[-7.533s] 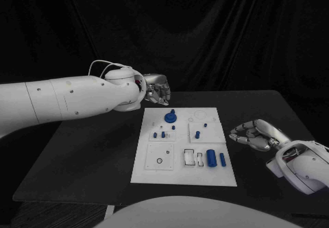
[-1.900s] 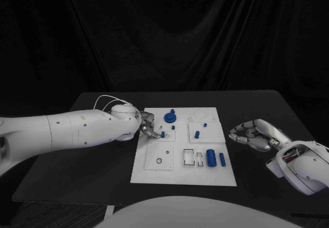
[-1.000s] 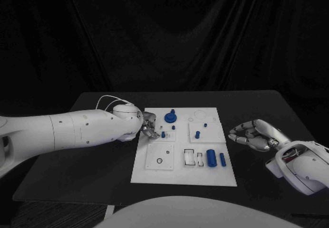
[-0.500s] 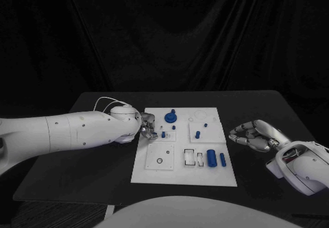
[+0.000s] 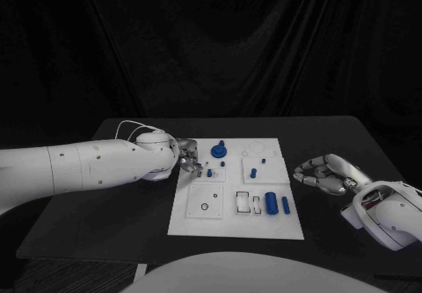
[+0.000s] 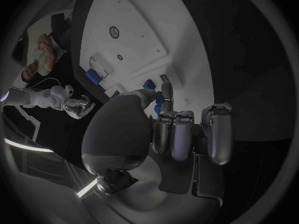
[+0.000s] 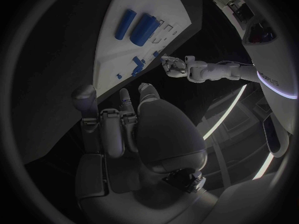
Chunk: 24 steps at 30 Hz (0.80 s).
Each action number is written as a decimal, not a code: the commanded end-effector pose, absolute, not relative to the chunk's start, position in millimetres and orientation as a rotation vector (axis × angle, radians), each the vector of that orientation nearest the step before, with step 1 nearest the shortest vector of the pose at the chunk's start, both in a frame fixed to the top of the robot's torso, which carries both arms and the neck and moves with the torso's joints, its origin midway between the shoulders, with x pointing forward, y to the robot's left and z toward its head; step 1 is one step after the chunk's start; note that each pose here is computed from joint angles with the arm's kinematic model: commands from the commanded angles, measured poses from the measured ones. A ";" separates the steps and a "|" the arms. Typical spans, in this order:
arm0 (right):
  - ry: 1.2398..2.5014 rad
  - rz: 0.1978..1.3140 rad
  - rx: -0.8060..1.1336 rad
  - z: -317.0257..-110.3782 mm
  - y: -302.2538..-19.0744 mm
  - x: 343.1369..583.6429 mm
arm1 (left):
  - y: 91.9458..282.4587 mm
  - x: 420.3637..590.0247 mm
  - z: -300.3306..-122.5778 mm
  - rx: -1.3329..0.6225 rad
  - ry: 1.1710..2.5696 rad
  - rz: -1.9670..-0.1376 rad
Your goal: Assemble the parts on the task board
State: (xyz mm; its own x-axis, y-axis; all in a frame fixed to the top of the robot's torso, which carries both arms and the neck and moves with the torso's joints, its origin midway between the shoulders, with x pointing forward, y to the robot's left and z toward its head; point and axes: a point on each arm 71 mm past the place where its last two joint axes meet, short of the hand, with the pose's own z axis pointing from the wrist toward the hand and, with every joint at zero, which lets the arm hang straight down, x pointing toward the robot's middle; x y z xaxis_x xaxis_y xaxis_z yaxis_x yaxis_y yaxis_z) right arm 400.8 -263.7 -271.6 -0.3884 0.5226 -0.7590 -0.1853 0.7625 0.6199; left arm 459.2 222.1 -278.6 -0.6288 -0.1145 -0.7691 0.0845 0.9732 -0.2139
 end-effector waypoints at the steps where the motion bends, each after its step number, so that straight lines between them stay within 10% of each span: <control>1: 1.841 0.759 0.271 -273.8 -264.6 400.0 | 222.1 460.5 -273.5 -0.082 2.217 -0.296; 24: 1.853 0.760 0.272 -274.4 -262.9 399.1 | 209.2 499.0 -255.3 -0.096 2.661 -0.100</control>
